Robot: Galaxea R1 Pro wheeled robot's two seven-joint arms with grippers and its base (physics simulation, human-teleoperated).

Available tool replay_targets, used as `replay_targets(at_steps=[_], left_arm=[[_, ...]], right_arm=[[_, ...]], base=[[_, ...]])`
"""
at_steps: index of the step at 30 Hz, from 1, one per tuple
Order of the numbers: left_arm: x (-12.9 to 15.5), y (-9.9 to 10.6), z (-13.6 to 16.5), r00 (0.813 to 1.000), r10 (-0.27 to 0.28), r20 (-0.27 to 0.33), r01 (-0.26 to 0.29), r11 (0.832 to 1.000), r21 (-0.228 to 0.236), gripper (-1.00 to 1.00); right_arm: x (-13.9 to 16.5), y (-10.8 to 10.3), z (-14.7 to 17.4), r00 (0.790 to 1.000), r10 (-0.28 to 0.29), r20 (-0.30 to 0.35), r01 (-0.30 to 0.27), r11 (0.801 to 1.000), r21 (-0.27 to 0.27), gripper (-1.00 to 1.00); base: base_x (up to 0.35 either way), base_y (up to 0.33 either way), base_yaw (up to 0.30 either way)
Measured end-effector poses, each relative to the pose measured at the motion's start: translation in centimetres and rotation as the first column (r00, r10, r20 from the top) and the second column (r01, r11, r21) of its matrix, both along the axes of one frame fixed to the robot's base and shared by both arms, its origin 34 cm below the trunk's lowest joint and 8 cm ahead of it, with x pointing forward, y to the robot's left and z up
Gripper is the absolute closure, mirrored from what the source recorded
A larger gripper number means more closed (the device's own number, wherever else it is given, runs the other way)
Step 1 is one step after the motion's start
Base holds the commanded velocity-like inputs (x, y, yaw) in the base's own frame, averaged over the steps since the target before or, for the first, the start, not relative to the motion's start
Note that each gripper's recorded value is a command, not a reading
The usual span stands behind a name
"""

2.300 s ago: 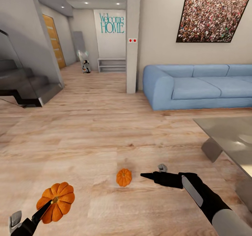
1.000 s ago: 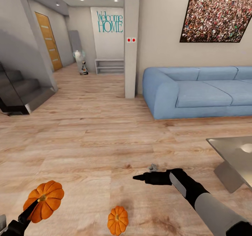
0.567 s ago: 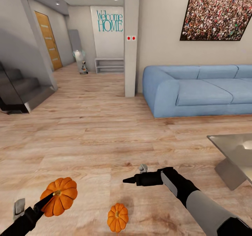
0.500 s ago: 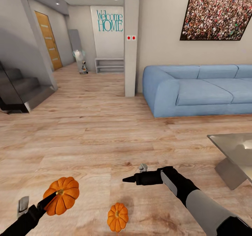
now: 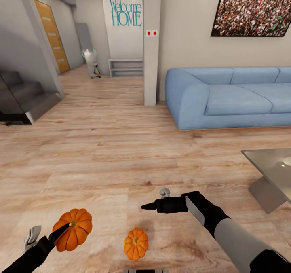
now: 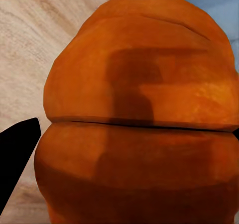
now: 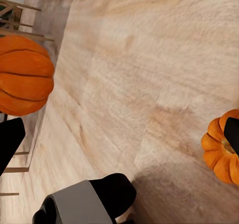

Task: Place each of the two pumpkins and all three candles from the living room inside a cabinet in the living room (use any cabinet), then make sure every cabinet is closed, and position the cauldron so it is next to a table in the living room.

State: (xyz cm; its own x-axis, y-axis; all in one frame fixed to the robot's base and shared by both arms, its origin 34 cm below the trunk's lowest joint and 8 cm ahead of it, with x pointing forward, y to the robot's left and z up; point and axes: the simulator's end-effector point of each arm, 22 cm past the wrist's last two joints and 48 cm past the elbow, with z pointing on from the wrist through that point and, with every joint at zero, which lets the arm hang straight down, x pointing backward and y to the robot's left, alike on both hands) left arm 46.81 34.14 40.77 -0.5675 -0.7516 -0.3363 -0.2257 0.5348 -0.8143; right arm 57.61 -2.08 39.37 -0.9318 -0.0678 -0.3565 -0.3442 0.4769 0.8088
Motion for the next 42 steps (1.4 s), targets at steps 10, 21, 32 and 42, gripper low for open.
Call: replay_targets(at_steps=[10, 21, 32, 42], left_arm=[[0.8, -0.5, 1.0, 1.000, -0.015, 0.026, 0.015, 1.000, 0.001, 1.00], [4.0, -0.4, 3.5, 0.993, -0.112, 0.023, 0.112, 0.994, 0.021, 1.00], [4.0, 1.3, 1.1, 0.997, -0.071, -0.023, 0.071, 0.997, 0.037, 1.00], [3.7, 0.3, -0.7, 0.998, -0.053, -0.041, 0.054, 0.998, 0.015, 1.00]], right_arm=[[-0.3, -0.1, -2.0, 0.999, -0.007, -0.040, 0.007, 1.000, 0.005, -1.00], [2.0, -3.0, -5.5, 0.993, -0.072, -0.099, 0.064, 0.995, -0.077, -1.00], [6.3, -3.2, -4.1, 0.992, -0.116, -0.058, 0.115, 0.993, -0.024, -1.00], [5.7, -2.7, -6.6, 0.987, -0.123, -0.099, 0.121, 0.992, -0.028, -1.00]], base=[[0.000, 0.000, 0.000], [0.000, 0.000, 0.000], [0.000, 0.000, 0.000], [0.000, 0.000, 0.000]])
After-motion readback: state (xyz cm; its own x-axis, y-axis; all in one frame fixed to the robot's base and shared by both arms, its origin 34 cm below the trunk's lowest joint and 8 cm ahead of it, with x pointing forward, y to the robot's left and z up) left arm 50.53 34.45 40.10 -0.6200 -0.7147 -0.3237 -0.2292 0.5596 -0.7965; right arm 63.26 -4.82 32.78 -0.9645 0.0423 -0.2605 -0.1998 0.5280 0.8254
